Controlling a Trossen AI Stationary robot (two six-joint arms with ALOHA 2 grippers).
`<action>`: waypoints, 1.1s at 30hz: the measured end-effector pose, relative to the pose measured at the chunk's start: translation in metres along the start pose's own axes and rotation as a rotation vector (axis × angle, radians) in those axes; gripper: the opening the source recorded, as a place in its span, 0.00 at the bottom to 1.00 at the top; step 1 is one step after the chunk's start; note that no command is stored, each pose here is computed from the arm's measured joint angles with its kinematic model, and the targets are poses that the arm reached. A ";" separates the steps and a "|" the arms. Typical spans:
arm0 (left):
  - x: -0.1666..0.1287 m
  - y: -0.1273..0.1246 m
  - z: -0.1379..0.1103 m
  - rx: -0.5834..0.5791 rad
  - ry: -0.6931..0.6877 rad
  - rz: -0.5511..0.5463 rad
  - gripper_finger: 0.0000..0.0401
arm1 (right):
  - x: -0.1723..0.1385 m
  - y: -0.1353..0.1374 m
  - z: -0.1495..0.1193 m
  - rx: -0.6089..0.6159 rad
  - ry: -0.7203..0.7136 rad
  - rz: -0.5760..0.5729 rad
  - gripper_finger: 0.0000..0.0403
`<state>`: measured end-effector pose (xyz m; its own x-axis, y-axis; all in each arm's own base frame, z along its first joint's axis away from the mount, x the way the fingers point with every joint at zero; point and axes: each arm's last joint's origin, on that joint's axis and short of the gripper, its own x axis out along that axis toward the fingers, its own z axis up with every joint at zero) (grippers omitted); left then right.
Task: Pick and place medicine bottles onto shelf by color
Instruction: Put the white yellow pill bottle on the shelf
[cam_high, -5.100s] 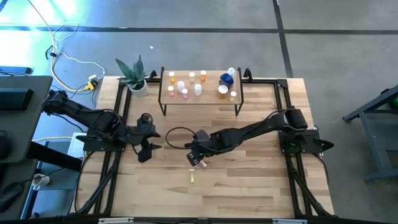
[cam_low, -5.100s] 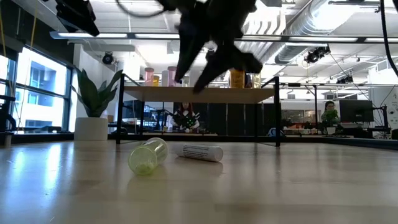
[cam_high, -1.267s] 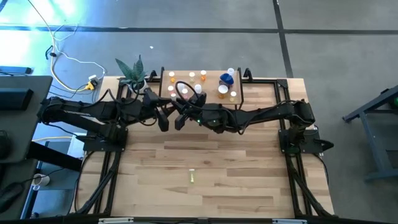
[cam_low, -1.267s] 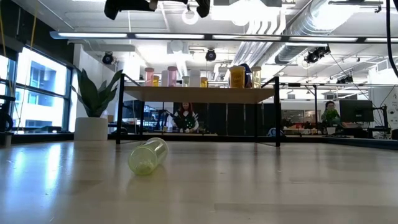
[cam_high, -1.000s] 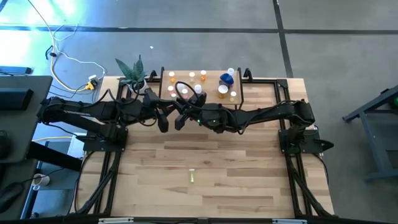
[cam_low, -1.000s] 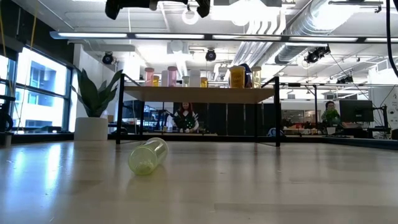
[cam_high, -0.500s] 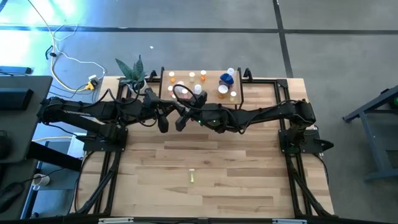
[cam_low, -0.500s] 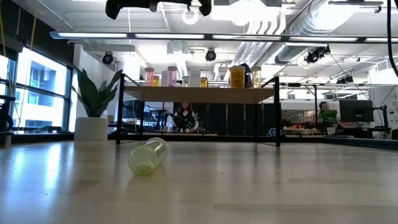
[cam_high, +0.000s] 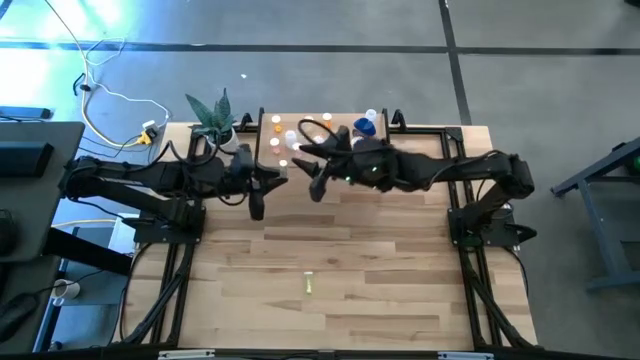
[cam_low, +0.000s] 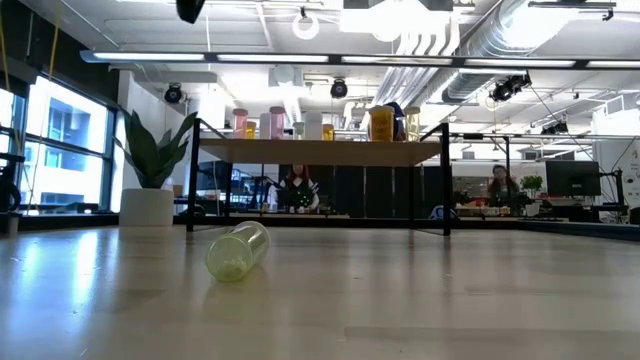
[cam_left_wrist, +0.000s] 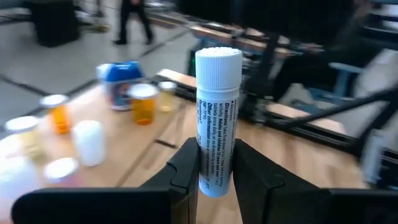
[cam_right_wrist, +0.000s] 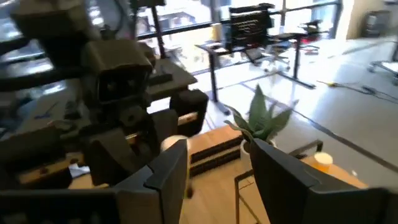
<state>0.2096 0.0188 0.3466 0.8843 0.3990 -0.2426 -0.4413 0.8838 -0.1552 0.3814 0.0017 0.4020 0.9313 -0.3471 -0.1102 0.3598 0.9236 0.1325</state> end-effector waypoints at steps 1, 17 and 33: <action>0.000 0.000 0.001 -0.007 0.004 -0.032 0.15 | -0.002 -0.003 0.004 -0.021 -0.005 0.026 0.41; 0.018 0.002 0.015 -0.060 -0.015 -0.503 0.16 | -0.019 -0.057 0.042 -0.146 -0.048 0.649 0.42; 0.075 0.003 0.010 -0.012 -0.118 -0.609 0.16 | -0.016 -0.078 0.038 -0.114 0.023 0.870 0.42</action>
<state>0.2760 0.0537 0.3376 0.9885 -0.1510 0.0004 0.1466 0.9588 -0.2434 0.3403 -0.0710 0.4314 0.8711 0.4897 -0.0359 -0.4860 0.8703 0.0793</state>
